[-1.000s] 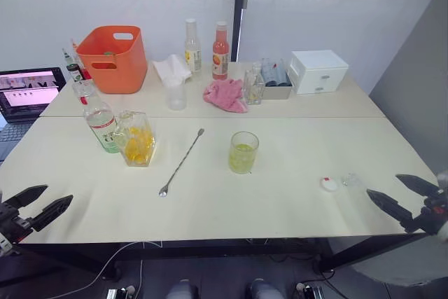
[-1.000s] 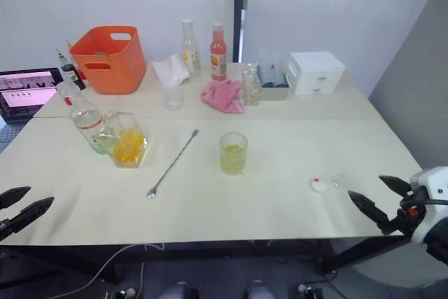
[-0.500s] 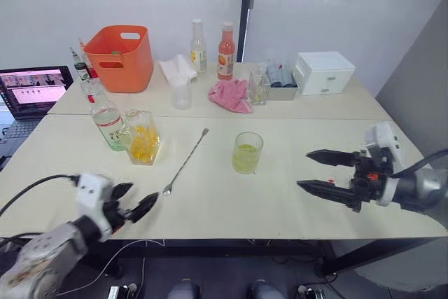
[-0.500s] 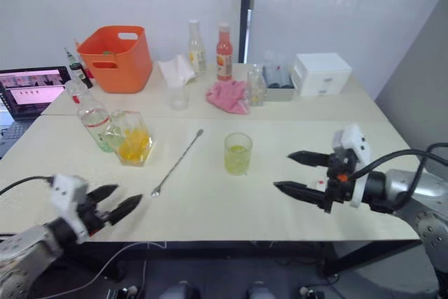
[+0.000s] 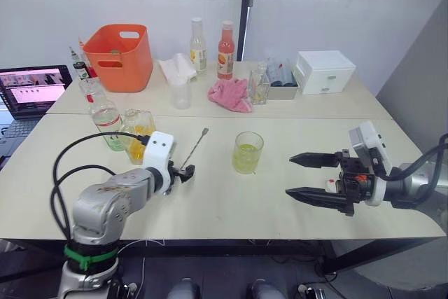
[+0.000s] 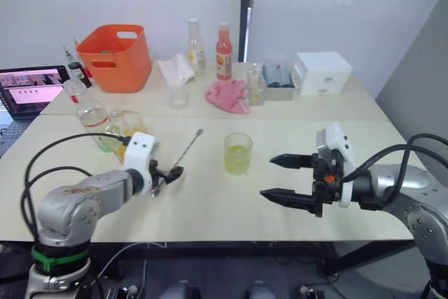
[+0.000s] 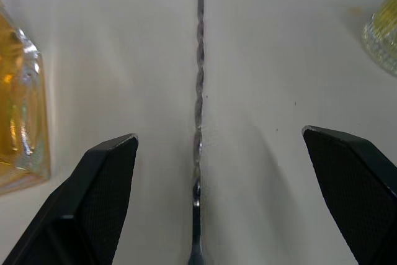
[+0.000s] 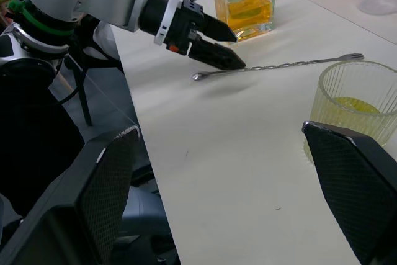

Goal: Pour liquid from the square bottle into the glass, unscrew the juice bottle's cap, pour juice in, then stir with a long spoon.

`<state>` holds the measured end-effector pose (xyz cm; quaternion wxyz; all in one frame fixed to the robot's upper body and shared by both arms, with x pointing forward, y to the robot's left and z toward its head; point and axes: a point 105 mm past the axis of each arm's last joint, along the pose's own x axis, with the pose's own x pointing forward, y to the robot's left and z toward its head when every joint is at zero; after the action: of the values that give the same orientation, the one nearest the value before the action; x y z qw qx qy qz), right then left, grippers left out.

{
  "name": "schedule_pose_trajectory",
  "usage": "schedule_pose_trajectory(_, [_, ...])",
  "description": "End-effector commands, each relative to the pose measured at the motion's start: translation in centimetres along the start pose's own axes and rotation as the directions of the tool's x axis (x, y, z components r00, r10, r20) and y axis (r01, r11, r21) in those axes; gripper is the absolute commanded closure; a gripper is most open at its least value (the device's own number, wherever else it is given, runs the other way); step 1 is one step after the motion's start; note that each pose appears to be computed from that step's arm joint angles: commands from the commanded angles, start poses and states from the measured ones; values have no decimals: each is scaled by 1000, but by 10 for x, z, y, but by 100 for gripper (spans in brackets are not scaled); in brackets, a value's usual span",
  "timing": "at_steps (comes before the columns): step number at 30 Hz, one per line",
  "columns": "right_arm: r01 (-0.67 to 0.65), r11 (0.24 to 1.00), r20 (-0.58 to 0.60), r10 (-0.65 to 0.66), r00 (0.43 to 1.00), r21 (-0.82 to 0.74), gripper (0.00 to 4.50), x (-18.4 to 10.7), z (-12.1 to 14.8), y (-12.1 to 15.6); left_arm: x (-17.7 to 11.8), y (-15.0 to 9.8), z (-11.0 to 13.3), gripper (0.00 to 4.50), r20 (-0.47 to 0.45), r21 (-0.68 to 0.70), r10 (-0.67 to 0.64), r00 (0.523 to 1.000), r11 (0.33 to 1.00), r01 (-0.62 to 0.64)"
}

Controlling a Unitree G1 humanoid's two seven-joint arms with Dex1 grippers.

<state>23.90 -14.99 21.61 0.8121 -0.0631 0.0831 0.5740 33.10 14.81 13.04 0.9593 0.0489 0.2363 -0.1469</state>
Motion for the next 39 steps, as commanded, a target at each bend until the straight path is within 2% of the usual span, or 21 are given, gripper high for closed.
schedule_pose_trajectory(1, [15, 999, 38, -14, 999, -36, 0, -2, 12, 6, 12, -10, -2, 2, -43, 18, 14, 999, 1000, -14])
schedule_pose_trajectory(4, [29, 999, 43, -27, 999, -37, 0, -3, 13, 7, 20, -12, -13, 2, -97, 17, 24, 995, 1000, -22])
schedule_pose_trajectory(5, [40, 998, 47, -38, 998, -38, 0, -3, 13, 7, 23, -12, -17, 28, -114, 6, 23, 993, 1000, -22])
schedule_pose_trajectory(9, [64, 997, 54, -62, 997, -36, 0, -4, 13, 6, 32, -10, -30, 145, -165, -5, 20, 986, 1000, -21])
schedule_pose_trajectory(18, [90, 995, 58, -87, 994, -36, 0, -3, 13, 5, 36, -11, -41, 448, -187, 3, -1, 982, 1000, 2])
schedule_pose_trajectory(21, [95, 995, 60, -92, 994, -35, 0, -2, 13, 4, 35, -3, -41, 448, -163, 78, 41, 986, 997, -28])
schedule_pose_trajectory(25, [100, 994, 63, -97, 993, -32, 0, 0, 12, 3, 31, 3, -21, 448, -40, 102, 30, 999, 994, -26])
schedule_pose_trajectory(29, [108, 994, 65, -106, 992, -26, 0, 1, 11, 3, 11, 11, 2, 448, 78, 166, -53, 996, 985, 39])
schedule_pose_trajectory(34, [119, 993, 61, -117, 991, -19, 0, 1, 8, 2, -23, 27, 17, 448, 158, 250, -165, 974, 961, 122])
schedule_pose_trajectory(36, [119, 993, 61, -118, 991, -17, 0, 2, 8, 2, -33, 33, 17, 448, 156, 274, -199, 967, 950, 151])
schedule_pose_trajectory(39, [120, 993, 63, -119, 991, -17, 0, 3, 8, 2, -50, 47, 3, 448, 98, 328, -254, 962, 921, 209])
